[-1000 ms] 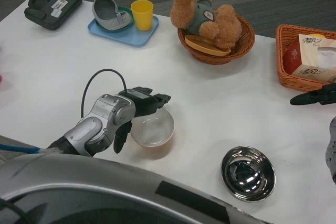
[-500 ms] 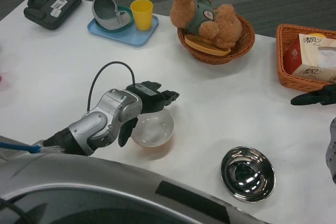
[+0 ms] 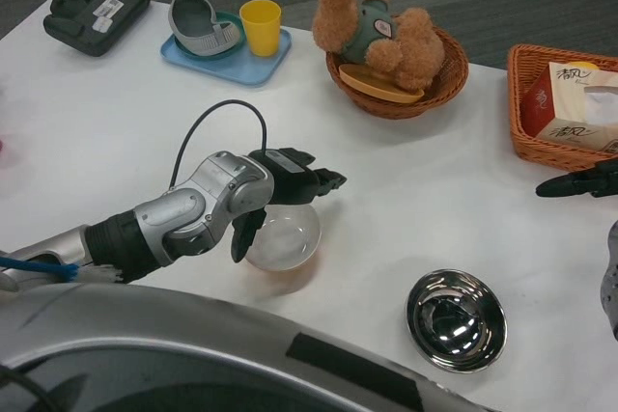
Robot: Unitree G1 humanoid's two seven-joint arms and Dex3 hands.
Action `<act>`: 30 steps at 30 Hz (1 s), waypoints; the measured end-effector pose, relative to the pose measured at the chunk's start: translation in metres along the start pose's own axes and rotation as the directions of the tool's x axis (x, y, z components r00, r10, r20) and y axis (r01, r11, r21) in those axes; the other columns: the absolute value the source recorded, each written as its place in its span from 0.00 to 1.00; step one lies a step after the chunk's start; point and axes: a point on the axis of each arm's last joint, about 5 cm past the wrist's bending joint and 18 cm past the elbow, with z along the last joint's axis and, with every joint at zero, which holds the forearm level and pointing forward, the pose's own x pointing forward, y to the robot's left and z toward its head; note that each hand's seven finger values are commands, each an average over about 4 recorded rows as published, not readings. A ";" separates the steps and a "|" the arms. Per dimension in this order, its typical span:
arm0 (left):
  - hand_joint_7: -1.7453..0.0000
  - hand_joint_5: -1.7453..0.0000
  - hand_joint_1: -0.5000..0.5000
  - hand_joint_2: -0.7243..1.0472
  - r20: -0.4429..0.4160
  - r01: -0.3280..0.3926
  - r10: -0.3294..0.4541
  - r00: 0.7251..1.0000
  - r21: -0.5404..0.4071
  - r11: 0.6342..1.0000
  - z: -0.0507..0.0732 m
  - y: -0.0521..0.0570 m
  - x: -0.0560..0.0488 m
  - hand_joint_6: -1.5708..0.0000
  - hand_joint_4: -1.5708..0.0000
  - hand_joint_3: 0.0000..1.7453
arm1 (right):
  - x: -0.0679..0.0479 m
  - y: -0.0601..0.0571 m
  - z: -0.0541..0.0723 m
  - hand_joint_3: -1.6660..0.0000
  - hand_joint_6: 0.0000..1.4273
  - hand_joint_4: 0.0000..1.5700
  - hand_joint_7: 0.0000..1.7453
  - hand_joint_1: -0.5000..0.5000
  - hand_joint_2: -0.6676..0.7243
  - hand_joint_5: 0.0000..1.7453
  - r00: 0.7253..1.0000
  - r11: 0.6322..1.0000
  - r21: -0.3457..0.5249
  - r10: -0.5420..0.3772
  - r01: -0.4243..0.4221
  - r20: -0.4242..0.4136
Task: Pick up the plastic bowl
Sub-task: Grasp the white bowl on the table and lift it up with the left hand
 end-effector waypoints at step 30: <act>1.00 1.00 0.01 0.55 0.011 0.136 -0.136 0.991 -0.058 0.989 -0.012 -0.008 0.020 1.00 1.00 0.00 | -0.009 -0.008 -0.001 1.00 0.00 0.00 0.00 0.04 1.00 0.00 0.999 1.000 -0.006 -0.024 0.024 -0.027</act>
